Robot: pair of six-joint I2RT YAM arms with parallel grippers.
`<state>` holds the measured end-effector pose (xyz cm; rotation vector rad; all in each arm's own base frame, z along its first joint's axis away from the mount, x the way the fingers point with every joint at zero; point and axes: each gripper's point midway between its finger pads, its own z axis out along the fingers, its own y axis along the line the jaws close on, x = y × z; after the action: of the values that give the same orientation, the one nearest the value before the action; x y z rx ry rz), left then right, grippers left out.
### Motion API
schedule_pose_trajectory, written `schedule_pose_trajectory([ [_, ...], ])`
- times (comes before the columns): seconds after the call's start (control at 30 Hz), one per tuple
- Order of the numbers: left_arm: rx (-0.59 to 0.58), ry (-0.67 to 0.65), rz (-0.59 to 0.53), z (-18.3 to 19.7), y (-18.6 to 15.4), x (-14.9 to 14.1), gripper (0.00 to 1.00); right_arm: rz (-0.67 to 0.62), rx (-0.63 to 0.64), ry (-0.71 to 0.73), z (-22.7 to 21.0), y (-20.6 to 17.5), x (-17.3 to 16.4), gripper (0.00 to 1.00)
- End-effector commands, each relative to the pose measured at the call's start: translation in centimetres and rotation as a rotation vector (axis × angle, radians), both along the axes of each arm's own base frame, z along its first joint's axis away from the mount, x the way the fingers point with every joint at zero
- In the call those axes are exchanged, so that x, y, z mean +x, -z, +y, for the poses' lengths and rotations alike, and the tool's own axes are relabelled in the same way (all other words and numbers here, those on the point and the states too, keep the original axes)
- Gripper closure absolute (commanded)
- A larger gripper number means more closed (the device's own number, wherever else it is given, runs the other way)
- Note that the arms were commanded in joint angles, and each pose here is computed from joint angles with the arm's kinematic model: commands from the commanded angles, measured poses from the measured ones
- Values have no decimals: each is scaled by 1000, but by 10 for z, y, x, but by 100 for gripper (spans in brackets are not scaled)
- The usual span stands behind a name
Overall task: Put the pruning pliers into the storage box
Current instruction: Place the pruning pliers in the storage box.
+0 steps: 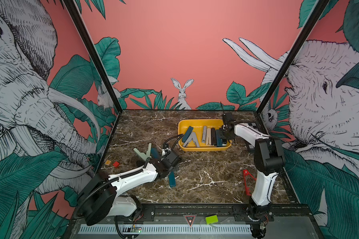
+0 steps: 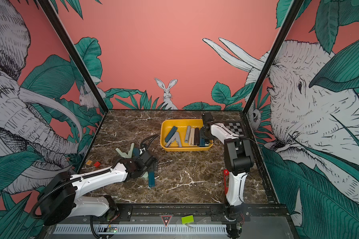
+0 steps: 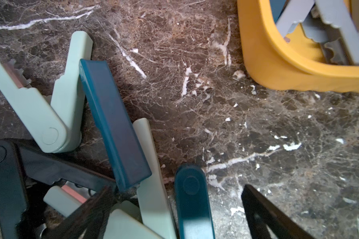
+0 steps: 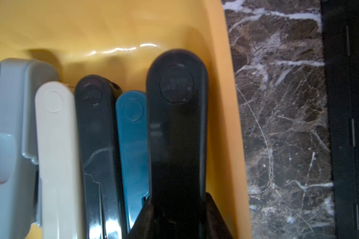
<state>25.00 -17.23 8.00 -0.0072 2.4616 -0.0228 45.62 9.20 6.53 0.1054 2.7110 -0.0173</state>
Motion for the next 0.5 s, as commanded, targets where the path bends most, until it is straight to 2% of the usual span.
schedule_pose_trajectory([
  [0.0, 11, -10, -19, 0, -6, 3, 1, 11, -9, -7, -1, 4, 3, 67],
  [0.2, 13, -10, -16, 1, -5, 2, 1, 9, -27, -4, -5, 3, 2, 53],
  [0.47, 13, -11, -11, 1, -3, 2, 1, -17, -39, 5, -8, -10, 4, 44],
])
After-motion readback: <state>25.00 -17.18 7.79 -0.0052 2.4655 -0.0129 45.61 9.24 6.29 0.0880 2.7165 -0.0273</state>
